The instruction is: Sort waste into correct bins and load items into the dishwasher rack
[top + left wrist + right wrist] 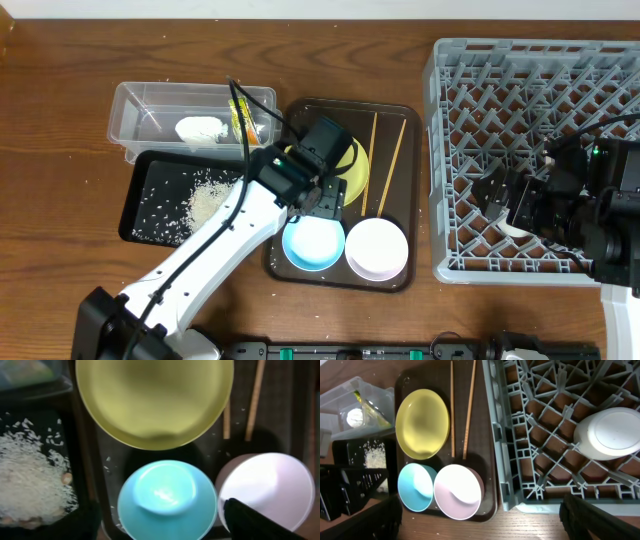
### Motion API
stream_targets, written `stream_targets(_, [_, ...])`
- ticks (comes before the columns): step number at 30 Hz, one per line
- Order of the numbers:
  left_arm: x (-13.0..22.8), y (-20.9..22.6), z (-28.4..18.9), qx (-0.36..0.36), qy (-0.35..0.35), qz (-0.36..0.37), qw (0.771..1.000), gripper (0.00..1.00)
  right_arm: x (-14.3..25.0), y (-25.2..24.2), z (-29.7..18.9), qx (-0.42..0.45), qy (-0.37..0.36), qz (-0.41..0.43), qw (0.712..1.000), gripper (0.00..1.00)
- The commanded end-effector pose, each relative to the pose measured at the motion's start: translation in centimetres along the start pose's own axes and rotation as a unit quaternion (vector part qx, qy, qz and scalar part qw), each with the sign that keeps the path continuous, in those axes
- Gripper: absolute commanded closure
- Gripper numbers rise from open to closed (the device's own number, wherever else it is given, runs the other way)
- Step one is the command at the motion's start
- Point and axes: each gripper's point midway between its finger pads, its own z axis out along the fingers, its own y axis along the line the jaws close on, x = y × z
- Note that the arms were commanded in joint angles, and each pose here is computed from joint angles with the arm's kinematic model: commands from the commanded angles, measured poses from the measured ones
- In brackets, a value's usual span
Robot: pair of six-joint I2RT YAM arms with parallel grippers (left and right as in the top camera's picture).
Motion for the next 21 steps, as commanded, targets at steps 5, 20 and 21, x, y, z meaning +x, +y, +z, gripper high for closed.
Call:
stream_targets(5, [-0.2,-0.1,-0.7,0.006,-0.011,-0.001,1.000,0.13,0.1,0.0,0.0,0.000,0.000,-0.008,1.000,0.01])
stream_targets(20, [-0.6,0.6,-1.0,0.001,-0.017,0.001,1.000,0.07,0.1,0.0,0.0,-0.001,0.000,-0.008,1.000,0.01])
stream_targets(21, [-1.2,0.5,-1.0,0.005,-0.029,0.006,1.000,0.07,0.1,0.0,0.0,-0.001,0.000,-0.008,1.000,0.01])
